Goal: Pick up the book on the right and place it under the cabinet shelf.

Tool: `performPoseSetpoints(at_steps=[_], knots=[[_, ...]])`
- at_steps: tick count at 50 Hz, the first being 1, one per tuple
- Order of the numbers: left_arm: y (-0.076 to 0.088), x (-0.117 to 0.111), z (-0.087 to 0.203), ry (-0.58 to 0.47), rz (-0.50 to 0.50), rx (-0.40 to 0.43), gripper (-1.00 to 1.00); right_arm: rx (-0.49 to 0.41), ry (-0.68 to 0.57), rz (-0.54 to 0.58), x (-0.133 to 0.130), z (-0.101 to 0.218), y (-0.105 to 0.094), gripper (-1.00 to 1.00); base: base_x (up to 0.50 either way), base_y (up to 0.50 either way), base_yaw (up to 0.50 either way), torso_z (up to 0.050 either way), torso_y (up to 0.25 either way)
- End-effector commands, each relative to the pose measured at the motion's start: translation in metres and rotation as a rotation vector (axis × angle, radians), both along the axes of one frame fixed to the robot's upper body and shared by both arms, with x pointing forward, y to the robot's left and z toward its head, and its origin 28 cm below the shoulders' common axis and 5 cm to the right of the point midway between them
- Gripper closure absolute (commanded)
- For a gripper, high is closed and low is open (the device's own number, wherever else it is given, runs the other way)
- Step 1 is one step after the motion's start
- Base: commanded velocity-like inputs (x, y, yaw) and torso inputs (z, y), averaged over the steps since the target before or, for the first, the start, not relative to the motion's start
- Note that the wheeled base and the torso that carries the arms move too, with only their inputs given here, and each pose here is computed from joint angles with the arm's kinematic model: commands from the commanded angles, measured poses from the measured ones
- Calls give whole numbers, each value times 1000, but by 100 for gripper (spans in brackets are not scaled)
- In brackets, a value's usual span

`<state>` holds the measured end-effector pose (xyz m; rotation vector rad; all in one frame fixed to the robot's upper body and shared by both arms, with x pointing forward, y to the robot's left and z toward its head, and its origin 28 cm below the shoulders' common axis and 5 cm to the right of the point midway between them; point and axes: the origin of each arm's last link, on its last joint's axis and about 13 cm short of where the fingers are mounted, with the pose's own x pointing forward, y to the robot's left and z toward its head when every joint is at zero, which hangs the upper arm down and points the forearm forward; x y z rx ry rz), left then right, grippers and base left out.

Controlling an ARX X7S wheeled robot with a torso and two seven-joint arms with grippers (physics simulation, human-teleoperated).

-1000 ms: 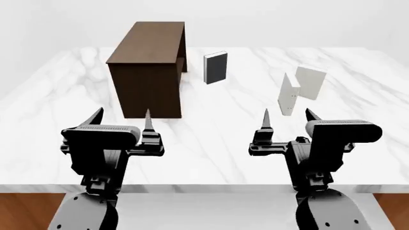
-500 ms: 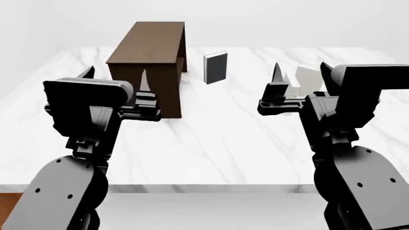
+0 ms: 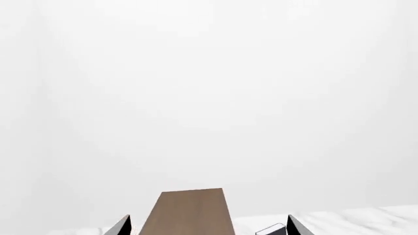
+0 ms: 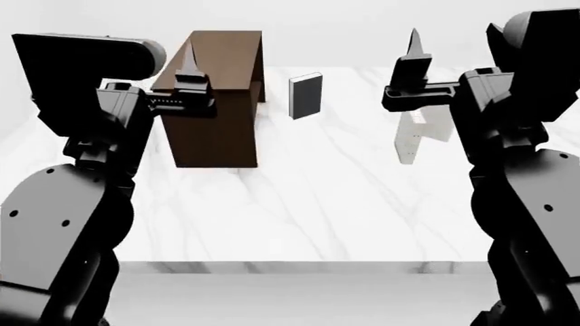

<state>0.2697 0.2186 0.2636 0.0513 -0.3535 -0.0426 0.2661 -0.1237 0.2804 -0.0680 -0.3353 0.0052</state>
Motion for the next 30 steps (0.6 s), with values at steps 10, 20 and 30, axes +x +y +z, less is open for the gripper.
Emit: performPoseSetpoints(at_steps=[10,20,30], knots=[[3,3,18,-19,3,4,-100,-19,-30,-22,3,20,-3,-100,0,0,0,0,0],[3,2,19,-22,3,5,-100,-18,-34,-13,2,21,-2,-100,5,-92,0,0,0],[3,1,19,-22,2,5,-100,-16,-36,-9,1,20,-3,-100,178,-245,0,0,0]])
